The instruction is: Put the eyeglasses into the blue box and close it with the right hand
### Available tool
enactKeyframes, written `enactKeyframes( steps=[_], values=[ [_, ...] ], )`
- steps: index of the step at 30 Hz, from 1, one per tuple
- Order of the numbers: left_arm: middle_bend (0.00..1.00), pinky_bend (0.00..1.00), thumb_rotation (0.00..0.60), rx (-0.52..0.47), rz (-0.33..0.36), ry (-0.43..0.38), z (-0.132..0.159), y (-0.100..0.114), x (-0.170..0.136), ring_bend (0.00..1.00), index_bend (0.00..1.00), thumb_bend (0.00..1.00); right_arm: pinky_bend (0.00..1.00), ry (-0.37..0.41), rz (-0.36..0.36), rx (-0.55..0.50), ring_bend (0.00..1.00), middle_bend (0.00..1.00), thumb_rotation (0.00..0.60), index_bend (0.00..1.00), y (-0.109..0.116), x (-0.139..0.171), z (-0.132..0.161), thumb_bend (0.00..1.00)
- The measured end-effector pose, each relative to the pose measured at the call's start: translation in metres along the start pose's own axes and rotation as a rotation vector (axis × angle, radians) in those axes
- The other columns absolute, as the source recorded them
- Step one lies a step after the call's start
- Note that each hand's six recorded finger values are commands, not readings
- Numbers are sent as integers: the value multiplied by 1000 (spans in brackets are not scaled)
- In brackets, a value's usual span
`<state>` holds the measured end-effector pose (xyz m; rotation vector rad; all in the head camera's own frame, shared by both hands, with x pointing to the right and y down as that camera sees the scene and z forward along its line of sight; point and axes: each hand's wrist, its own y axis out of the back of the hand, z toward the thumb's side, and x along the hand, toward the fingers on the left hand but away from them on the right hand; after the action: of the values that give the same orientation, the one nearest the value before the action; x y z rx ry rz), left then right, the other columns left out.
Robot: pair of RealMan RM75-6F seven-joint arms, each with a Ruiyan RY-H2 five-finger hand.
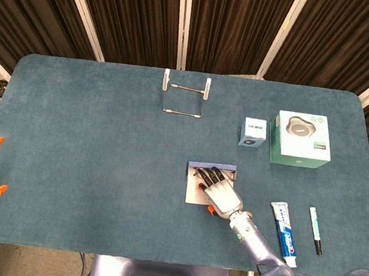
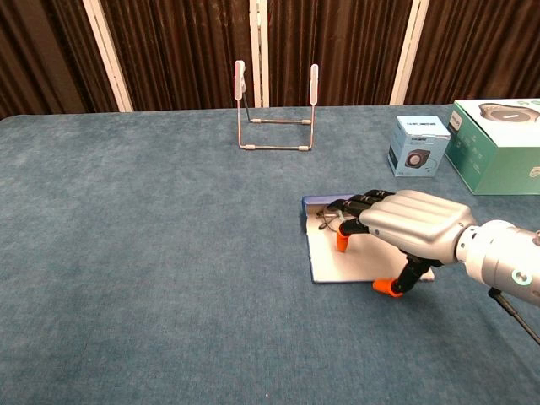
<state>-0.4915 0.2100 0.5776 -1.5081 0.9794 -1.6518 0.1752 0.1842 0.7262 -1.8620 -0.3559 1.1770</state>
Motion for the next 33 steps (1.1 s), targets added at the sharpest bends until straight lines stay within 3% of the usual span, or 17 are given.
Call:
enactKeyframes(
  steps=[20, 33],
  values=[
    [0, 0, 600, -1, -5, 5, -1, -1, 2, 0, 0, 0, 0, -48, -70, -39, 0, 0, 600, 372, 21, -21, -12, 327],
    [0, 0, 600, 2, -6, 14, -4, -2, 3, 0, 0, 0, 0, -165, -101, -57, 0, 0, 600, 392, 34, -54, -37, 328]
  ],
)
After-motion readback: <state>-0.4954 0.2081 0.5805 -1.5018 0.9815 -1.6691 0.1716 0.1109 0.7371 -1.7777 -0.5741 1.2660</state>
